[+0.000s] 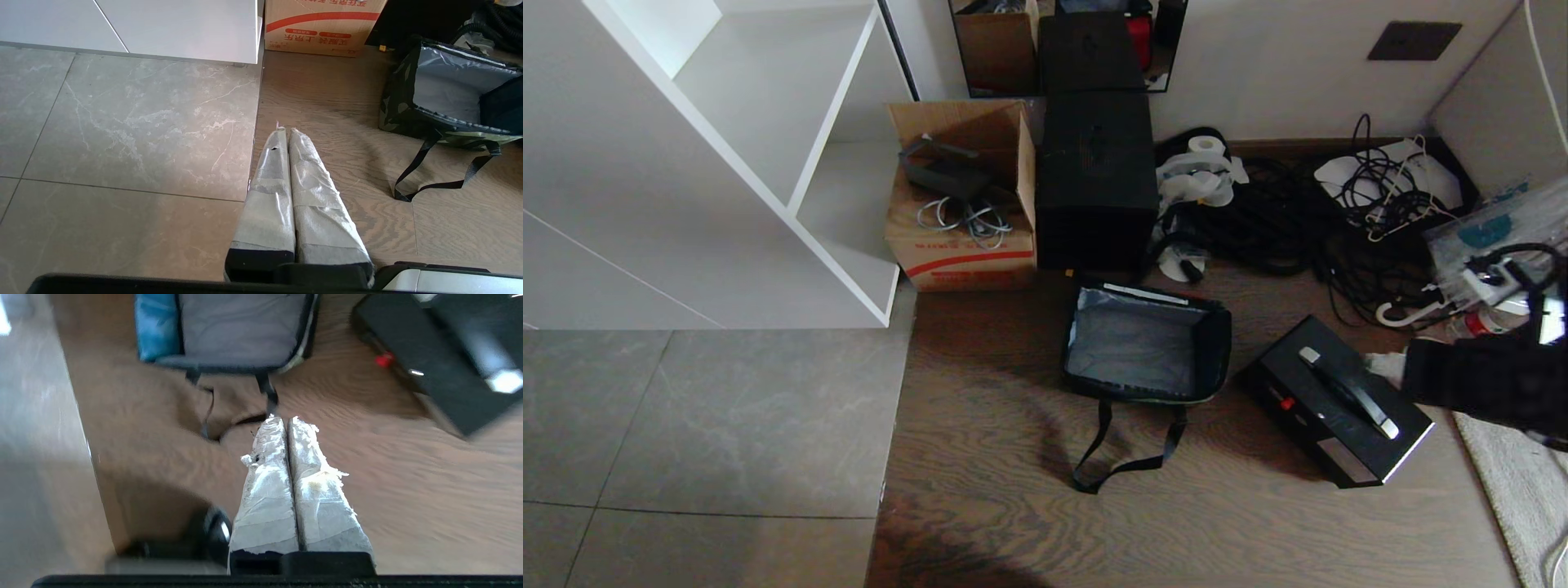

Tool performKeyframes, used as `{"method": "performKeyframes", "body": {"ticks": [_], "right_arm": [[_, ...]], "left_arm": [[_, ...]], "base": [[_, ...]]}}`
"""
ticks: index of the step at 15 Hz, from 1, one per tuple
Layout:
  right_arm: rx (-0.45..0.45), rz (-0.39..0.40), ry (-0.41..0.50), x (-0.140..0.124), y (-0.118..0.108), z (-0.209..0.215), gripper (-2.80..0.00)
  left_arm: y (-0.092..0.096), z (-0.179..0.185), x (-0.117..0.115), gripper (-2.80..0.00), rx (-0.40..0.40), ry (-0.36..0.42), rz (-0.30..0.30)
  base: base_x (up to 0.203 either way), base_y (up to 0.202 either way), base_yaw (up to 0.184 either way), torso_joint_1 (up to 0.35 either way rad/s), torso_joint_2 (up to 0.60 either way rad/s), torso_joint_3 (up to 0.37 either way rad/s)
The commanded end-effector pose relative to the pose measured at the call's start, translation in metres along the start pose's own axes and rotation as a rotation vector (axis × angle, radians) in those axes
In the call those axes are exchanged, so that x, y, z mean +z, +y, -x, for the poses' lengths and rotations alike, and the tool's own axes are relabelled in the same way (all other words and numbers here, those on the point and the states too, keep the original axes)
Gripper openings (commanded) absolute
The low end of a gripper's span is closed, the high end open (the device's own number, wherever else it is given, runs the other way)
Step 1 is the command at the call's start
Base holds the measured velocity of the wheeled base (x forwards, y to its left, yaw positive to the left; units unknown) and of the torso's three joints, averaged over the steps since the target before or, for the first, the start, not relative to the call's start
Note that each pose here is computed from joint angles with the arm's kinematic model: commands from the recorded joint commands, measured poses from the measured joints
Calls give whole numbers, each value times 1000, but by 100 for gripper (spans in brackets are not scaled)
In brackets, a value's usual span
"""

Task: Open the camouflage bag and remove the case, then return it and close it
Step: Grip the handle again

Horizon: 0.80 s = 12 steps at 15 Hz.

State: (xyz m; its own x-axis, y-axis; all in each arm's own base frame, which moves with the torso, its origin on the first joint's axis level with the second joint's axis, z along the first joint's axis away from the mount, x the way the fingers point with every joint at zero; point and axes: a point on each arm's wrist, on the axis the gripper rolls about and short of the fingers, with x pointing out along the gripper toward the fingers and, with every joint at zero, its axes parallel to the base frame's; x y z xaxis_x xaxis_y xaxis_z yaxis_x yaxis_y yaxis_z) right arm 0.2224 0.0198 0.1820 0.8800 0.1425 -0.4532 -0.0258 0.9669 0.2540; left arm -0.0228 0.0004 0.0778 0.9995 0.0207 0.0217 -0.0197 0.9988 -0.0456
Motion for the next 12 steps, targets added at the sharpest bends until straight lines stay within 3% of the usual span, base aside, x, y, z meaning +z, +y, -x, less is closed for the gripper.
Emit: {"method": "performKeyframes", "body": {"ticks": [1,12], "right_arm": [[-23,-43,117,-25,-9,-85,0],[14,-127,9,-65,-10,-236,0]], "left_arm": [[0,-1,-3,-280,1,11,1],[0,-1,-3,-280,1,9,1]], "base": [[0,0,0,0,0,0],[0,0,0,0,0,0]]}}
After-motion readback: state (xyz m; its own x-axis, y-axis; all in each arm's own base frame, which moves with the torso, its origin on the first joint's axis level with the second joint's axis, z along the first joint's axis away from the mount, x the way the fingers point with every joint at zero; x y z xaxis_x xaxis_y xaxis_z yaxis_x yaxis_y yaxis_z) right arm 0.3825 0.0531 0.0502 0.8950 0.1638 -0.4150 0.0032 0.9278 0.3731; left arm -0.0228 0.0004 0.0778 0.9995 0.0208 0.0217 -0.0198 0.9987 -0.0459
